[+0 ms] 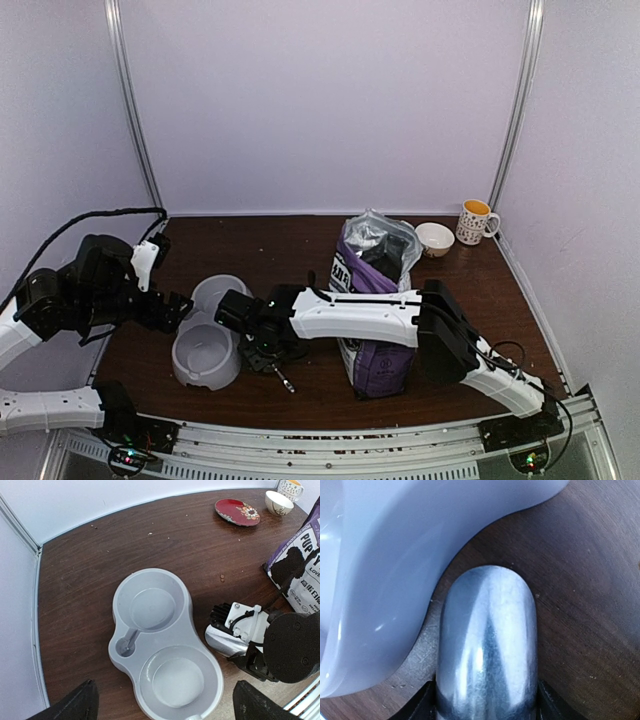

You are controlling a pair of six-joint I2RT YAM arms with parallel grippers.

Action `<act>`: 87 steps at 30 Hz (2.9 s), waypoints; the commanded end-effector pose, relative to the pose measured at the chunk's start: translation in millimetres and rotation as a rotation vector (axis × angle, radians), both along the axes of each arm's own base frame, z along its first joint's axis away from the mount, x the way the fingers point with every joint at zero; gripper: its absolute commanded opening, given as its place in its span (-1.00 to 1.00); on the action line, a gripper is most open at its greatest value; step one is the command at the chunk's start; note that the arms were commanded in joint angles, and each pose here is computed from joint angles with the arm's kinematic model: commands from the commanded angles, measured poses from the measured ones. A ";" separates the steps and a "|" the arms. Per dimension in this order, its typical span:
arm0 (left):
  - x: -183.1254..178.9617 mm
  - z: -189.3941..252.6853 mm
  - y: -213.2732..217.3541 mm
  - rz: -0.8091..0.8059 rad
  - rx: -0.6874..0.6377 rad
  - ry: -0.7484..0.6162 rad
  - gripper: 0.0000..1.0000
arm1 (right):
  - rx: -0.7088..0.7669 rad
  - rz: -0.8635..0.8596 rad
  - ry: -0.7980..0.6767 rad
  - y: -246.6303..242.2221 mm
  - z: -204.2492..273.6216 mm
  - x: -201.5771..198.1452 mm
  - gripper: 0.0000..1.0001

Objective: Serve the pet food
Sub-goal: Pick up the spatula from the pet food bag, then pass from the right arm to the left

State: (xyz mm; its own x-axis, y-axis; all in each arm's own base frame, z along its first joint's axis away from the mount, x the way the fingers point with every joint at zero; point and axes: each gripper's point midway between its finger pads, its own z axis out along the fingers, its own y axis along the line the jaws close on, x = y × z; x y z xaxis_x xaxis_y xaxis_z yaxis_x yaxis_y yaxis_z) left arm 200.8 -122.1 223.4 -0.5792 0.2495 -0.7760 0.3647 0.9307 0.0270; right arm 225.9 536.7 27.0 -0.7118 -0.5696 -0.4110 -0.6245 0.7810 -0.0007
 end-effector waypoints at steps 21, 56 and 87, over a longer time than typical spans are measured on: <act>3.1 12.3 -12.5 -0.036 -0.057 -0.020 0.92 | 0.163 -0.082 -0.186 -29.8 143.3 22.2 -0.23; -70.2 178.9 -179.4 -0.868 -0.840 -0.013 0.78 | 1.018 -0.042 -0.326 -80.8 429.0 -20.2 -0.21; -82.7 179.1 -222.9 -0.943 -0.961 0.072 -0.58 | 1.334 -0.041 -0.246 -99.7 458.3 -44.0 -0.35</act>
State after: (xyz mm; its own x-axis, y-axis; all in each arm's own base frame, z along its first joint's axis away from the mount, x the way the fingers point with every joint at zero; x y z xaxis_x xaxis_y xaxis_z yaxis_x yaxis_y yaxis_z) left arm 119.7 -346.4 388.7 -0.5543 0.0026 -0.8323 0.8323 -0.0025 -0.5543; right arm 184.6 451.7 456.3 -0.5692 0.2820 -0.7723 -0.6871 0.3527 0.6352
